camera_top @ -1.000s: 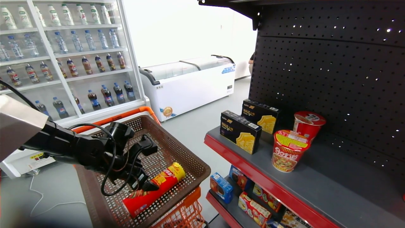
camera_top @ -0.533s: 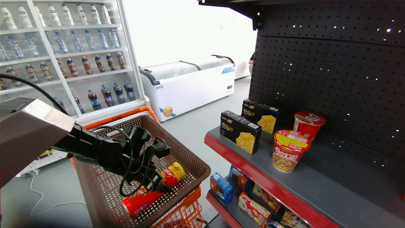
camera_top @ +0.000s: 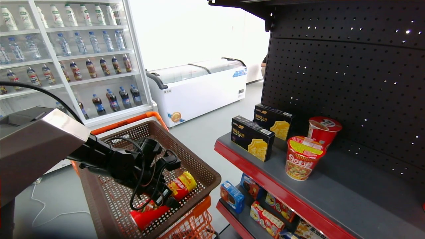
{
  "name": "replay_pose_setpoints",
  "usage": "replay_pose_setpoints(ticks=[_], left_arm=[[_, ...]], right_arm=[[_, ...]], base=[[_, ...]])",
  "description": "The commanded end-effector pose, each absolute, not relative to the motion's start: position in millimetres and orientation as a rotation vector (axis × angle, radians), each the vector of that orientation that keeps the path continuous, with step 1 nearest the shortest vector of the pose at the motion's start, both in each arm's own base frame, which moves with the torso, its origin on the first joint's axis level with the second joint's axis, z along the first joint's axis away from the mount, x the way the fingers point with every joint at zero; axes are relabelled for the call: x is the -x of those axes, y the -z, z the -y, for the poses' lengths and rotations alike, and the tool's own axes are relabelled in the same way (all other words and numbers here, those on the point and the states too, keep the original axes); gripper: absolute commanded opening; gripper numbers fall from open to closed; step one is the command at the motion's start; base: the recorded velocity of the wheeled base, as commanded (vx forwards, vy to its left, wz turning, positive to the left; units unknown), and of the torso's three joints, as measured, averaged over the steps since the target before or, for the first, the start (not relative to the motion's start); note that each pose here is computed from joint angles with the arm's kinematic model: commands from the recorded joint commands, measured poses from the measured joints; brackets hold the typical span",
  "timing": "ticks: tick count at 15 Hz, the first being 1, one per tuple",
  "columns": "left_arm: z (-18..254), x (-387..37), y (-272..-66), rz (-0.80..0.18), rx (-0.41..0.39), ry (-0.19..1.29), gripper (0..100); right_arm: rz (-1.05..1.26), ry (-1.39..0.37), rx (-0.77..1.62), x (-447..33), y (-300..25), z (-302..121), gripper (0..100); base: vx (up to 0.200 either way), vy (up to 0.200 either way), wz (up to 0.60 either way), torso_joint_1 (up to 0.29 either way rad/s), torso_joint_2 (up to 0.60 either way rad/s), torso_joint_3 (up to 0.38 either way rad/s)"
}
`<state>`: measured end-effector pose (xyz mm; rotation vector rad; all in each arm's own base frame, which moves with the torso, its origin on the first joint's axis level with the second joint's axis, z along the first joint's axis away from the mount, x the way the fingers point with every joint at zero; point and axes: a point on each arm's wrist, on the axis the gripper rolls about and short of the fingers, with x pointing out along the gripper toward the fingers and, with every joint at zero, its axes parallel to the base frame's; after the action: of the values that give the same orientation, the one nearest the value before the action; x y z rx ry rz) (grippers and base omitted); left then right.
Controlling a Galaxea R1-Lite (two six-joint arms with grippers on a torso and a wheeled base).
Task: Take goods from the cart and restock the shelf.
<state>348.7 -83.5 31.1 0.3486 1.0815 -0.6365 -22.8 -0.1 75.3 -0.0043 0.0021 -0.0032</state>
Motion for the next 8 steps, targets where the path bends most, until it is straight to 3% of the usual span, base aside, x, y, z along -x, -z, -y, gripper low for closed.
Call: replay_pose_setpoints(ticks=[1,8], left_arm=[[80.4,-349.4,-28.1,-1.091,-0.343,0.63,100],[74.4,-353.1,-20.7,-1.11,-0.332,0.616,100]], right_arm=[[-0.002,0.003,0.005,22.8,-75.3,0.1,100],[-0.002,0.003,0.005,22.8,-75.3,0.1,100]], base=[[0.0,0.0,0.0,0.0,0.0,0.0],[0.0,0.0,0.0,0.0,0.0,0.0]])
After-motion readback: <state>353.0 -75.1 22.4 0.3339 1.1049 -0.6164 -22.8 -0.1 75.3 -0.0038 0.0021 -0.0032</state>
